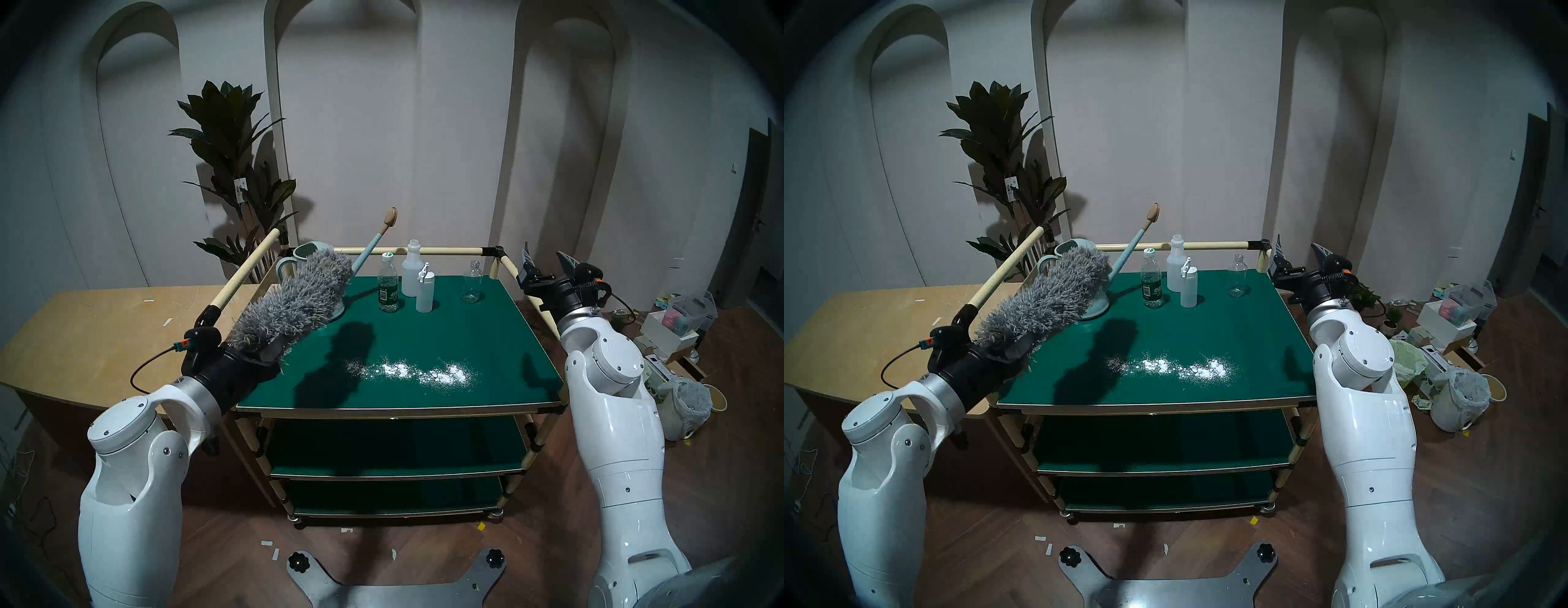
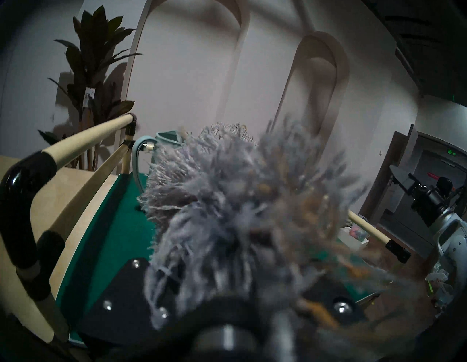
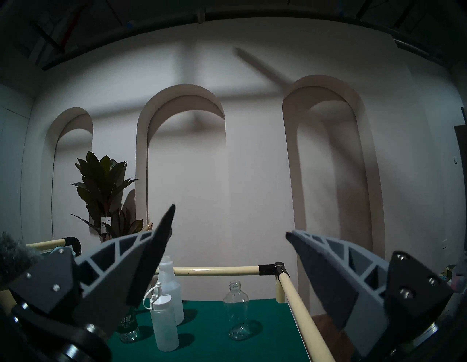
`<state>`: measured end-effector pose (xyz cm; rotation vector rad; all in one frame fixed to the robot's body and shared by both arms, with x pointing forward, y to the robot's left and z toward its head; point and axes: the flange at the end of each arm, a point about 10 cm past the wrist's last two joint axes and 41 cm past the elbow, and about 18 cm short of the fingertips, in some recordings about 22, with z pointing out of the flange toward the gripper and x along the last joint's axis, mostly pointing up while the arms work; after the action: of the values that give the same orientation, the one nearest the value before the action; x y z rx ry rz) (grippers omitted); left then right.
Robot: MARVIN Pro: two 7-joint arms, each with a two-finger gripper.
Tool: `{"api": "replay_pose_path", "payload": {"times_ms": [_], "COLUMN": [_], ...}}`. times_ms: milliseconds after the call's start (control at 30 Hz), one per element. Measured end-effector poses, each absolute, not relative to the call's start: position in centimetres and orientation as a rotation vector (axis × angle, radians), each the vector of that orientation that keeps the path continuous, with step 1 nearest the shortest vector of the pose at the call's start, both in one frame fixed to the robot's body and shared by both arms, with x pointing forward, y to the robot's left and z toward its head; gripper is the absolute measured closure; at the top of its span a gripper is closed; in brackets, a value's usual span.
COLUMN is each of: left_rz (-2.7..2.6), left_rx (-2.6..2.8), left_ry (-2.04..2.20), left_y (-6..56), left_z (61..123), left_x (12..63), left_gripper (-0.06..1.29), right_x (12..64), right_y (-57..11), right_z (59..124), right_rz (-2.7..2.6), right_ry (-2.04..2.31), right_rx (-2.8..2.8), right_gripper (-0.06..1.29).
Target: Dust the shelf with the duster
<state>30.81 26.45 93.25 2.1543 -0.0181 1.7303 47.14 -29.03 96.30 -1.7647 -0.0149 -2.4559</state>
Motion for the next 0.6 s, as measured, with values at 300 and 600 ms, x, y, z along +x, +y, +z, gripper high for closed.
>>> {"api": "replay_pose_path", "payload": {"times_ms": [300, 600], "left_rz": [1.728, 1.690], "left_rx": [2.295, 2.493], "left_ry": [0.008, 0.027], "left_y": [23.9, 22.2], "left_z": [92.7, 89.3], "left_x": [28.8, 27.5], "left_gripper": [0.93, 0.93], "right_x": [49.0, 50.6], "right_y": [-29.5, -31.4], "right_z": [99.2, 100.8], "right_rz": [-2.511, -2.539], "right_ry": [-0.012, 0.041], "right_rx": [-1.723, -1.765], "right_gripper": [-0.02, -0.02]}}
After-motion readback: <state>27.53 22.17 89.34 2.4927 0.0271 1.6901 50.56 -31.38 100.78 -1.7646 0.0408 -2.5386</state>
